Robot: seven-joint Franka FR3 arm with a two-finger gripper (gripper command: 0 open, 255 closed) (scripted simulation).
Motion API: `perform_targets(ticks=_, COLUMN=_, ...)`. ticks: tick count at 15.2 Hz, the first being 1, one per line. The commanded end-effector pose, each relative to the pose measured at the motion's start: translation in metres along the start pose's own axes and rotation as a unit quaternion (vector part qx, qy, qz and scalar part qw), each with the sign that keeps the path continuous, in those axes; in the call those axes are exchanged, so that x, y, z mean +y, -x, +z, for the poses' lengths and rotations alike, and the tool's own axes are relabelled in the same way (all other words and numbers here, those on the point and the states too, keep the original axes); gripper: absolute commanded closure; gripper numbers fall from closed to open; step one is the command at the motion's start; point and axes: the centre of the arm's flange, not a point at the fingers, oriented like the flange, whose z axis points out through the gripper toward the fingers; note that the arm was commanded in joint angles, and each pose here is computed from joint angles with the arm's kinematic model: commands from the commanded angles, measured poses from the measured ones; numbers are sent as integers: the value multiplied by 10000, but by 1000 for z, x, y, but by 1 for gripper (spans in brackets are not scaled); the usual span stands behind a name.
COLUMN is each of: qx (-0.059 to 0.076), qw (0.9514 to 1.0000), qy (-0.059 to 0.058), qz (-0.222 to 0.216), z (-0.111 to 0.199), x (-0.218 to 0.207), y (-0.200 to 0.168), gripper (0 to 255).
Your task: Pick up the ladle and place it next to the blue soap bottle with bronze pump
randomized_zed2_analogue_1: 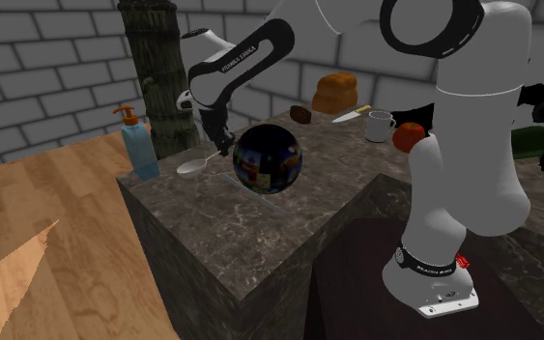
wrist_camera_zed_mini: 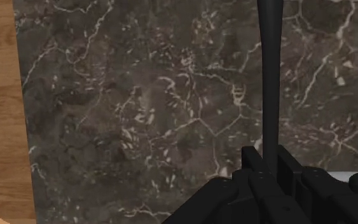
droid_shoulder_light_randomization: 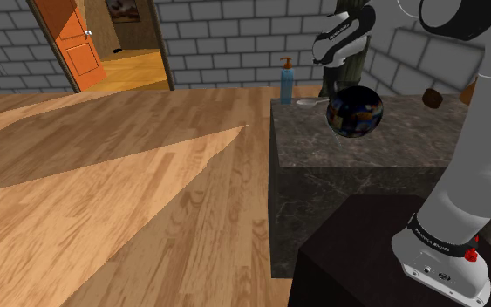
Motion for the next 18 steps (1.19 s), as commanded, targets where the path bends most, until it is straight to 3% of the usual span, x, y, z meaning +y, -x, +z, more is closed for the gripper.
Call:
perform_targets(ticks=1, qx=1, qw=10000, qy=3, qz=0, z=10, x=-1, y=-2, gripper=255)
perform_targets(ticks=8, qx=1, qw=10000, qy=3, qz=0, z=49, x=-4, y=-9, gripper=255)
perform_targets(ticks=16, qx=1, qw=10000, qy=3, qz=0, z=49, x=-4, y=-9, gripper=255)
perform_targets(ticks=17, qx=1, qw=10000, qy=3, qz=0, z=49, x=-4, y=-9, gripper=0)
perform_targets(ticks=18, qx=1, qw=10000, qy=3, qz=0, z=49, x=-4, y=-9, gripper=0)
